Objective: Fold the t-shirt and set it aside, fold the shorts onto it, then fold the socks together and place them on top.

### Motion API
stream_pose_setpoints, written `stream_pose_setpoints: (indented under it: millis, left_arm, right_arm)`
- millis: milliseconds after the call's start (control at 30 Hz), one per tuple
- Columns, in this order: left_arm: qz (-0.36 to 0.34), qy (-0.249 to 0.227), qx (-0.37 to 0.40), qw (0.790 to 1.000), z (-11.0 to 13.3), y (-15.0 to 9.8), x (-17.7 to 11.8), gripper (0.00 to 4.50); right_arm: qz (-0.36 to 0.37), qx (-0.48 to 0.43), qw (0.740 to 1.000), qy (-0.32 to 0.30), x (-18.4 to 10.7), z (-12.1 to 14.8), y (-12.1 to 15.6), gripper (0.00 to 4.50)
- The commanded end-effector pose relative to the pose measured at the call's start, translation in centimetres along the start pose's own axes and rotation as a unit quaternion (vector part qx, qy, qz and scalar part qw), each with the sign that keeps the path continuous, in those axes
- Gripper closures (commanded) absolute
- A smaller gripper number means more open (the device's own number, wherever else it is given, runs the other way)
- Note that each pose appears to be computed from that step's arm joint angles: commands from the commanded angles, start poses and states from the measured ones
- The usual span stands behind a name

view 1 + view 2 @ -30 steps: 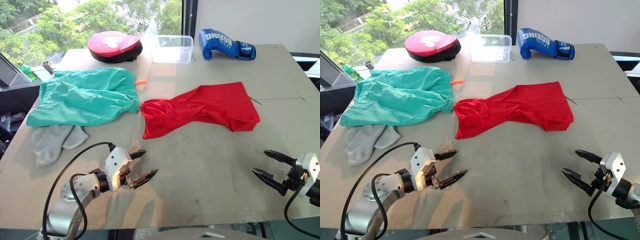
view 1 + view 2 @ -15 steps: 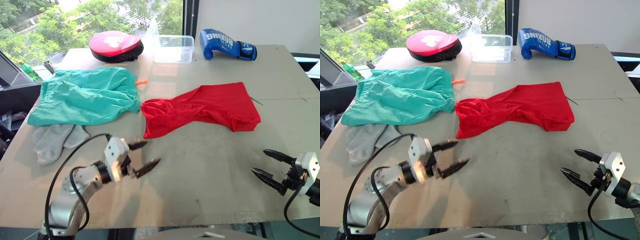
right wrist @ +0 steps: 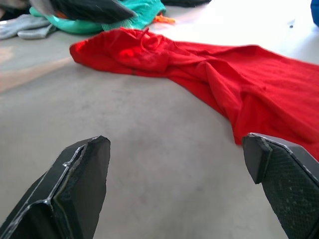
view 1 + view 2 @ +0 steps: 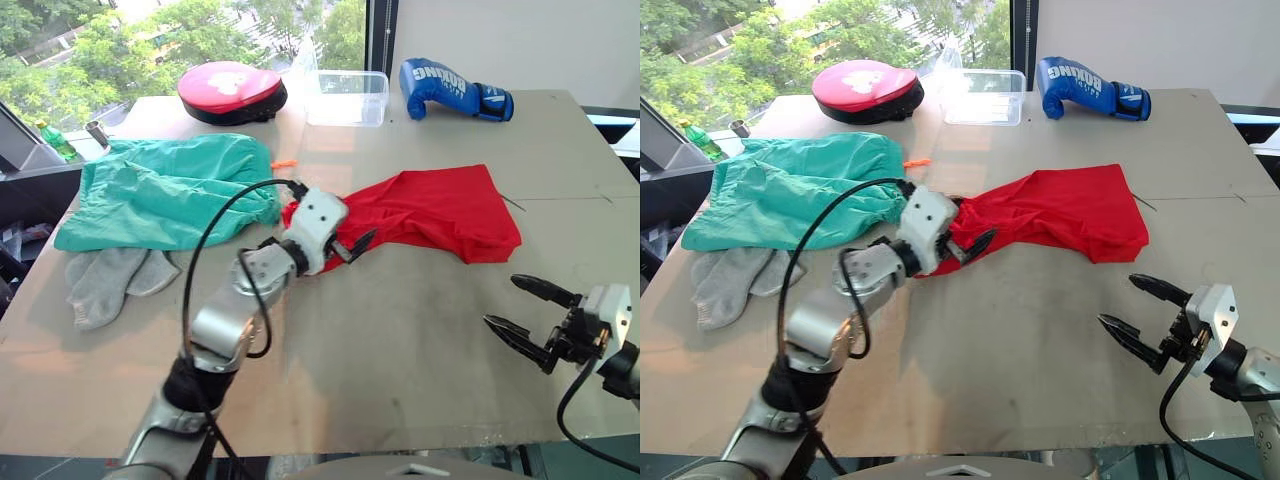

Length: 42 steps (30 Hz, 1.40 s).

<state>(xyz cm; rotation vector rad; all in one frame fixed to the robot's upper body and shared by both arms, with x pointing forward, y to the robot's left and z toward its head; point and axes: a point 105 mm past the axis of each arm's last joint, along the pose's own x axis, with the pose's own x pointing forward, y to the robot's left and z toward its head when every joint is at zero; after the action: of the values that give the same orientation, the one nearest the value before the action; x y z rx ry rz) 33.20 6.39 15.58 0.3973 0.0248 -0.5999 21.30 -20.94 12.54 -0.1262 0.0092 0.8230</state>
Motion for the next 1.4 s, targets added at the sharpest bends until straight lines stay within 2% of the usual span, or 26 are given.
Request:
stream_pose_setpoints:
  millis: [33,167,333,467,567,767,833,867,1067,1167,1267,1400]
  left_arm:
    - [0.058,0.033,0.024,0.997,-0.3,0.3,0.6,0.00]
    - [0.097,0.066,0.021,0.993,-1.0,0.3,1.0,0.00]
    - [0.144,0.084,0.021,0.986,-1.3,1.2,1.1,0.00]
    - [0.151,0.098,0.023,0.983,-1.9,1.4,0.7,0.00]
    - [0.148,0.099,0.023,0.984,-2.1,1.3,0.6,0.76]
    - [0.152,0.090,0.020,0.984,-1.7,1.5,0.4,3.48]
    - [0.154,0.086,0.022,0.984,-1.5,1.6,0.3,3.97]
    - [0.154,0.084,0.024,0.984,-1.4,1.7,0.1,4.42]
    - [0.126,0.076,0.031,0.989,-0.3,2.0,-1.6,4.47]
    - [0.082,0.080,0.019,0.993,-0.3,1.6,-2.9,4.47]
    - [0.022,0.096,-0.004,0.995,-1.3,0.7,-4.2,4.47]
    - [-0.024,0.074,0.025,0.997,-1.7,0.0,-5.5,4.47]
  right_arm:
    - [-0.002,-0.007,1.000,-0.015,-0.1,1.2,0.4,0.06]
    - [0.000,-0.002,1.000,-0.009,-0.3,1.1,0.6,0.06]
    - [0.002,-0.001,1.000,-0.003,-0.6,1.3,0.4,0.06]
    - [0.005,-0.001,1.000,-0.001,-0.6,1.3,0.3,0.06]
    - [0.006,-0.002,1.000,0.000,-0.5,1.4,0.2,0.00]
    - [0.007,-0.005,1.000,0.000,-0.5,1.5,0.0,0.00]
    - [0.007,-0.005,1.000,0.000,-0.5,1.4,0.0,0.00]
    - [0.007,-0.005,1.000,0.000,-0.5,1.4,0.0,0.00]
    - [0.006,-0.005,1.000,0.001,-0.5,1.3,-0.1,0.00]
    - [0.006,-0.005,1.000,0.001,-0.5,1.2,-0.1,0.00]
    - [0.007,-0.005,1.000,-0.001,-0.3,1.1,-0.1,0.00]
    - [0.008,-0.005,1.000,-0.002,-0.2,1.1,-0.1,0.00]
